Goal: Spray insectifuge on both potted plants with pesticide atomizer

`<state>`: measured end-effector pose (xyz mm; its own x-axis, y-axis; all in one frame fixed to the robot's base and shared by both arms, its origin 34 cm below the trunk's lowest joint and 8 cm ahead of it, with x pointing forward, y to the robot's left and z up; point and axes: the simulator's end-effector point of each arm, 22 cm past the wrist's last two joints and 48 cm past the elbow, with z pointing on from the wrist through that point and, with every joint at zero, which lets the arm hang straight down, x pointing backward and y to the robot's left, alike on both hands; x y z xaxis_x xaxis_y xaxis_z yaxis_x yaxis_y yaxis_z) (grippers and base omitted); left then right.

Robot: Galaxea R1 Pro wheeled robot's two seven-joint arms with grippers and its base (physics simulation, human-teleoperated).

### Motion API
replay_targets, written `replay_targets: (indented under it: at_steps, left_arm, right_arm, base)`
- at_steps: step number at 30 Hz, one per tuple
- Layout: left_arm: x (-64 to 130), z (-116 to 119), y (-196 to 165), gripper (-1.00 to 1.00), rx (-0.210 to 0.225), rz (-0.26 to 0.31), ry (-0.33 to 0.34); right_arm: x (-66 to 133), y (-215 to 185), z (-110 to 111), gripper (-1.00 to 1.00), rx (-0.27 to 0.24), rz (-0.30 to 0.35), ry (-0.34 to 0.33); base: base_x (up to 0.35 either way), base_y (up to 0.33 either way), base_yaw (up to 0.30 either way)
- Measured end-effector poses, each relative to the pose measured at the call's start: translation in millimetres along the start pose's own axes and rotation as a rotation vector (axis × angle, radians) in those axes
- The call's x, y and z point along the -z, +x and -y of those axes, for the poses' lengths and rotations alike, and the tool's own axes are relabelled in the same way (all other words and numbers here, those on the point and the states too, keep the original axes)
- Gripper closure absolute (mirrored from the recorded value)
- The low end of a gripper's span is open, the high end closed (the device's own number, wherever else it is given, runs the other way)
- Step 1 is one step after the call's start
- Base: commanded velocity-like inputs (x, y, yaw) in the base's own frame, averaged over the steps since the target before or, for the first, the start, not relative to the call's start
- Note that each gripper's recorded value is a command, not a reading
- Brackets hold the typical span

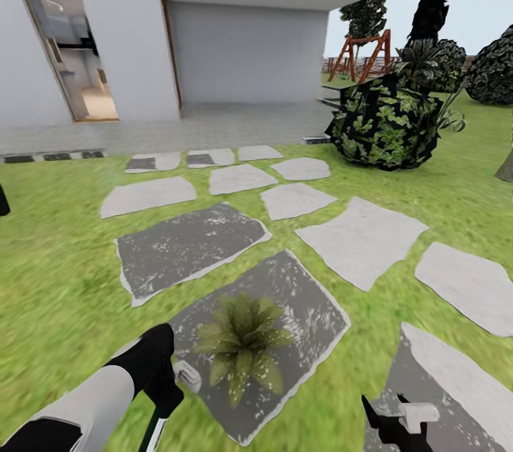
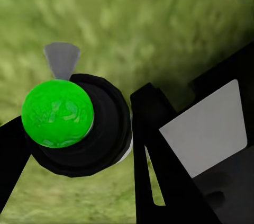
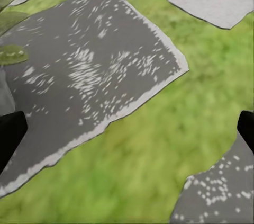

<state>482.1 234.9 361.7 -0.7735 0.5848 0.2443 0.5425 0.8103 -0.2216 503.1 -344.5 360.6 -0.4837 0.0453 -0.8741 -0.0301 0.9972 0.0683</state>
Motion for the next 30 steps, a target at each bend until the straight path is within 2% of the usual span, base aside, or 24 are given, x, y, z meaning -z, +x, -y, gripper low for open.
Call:
replay_targets:
  at_steps: [11,18,21,25,30]
  left_arm:
    - [-0.3,3,-2,1.0,-0.012,-0.004,-0.005]
    - [7.1,-8,-5,1.0,-0.004,0.009,-0.032]
    - [8.2,-10,-6,1.0,-0.003,0.012,-0.043]
    - [9.1,-18,-8,1.0,-0.006,0.015,-0.091]
    - [9.2,-18,-10,1.0,-0.008,0.017,-0.099]
  right_arm:
    - [0.0,0,0,-1.0,0.0,0.0,0.001]
    - [0.0,0,0,-1.0,0.0,0.0,0.001]
    - [0.0,0,0,-1.0,0.0,0.001,0.001]
    - [0.1,0,1,-1.0,0.0,0.001,0.002]
    - [0.1,0,1,-1.0,0.0,0.001,0.002]
  base:
    - [-0.175,0.271,-0.289]
    - [-0.218,0.264,-0.3]
    - [-0.058,0.32,-0.3]
    - [-0.008,0.334,-0.3]
    - [-0.001,0.337,-0.3]
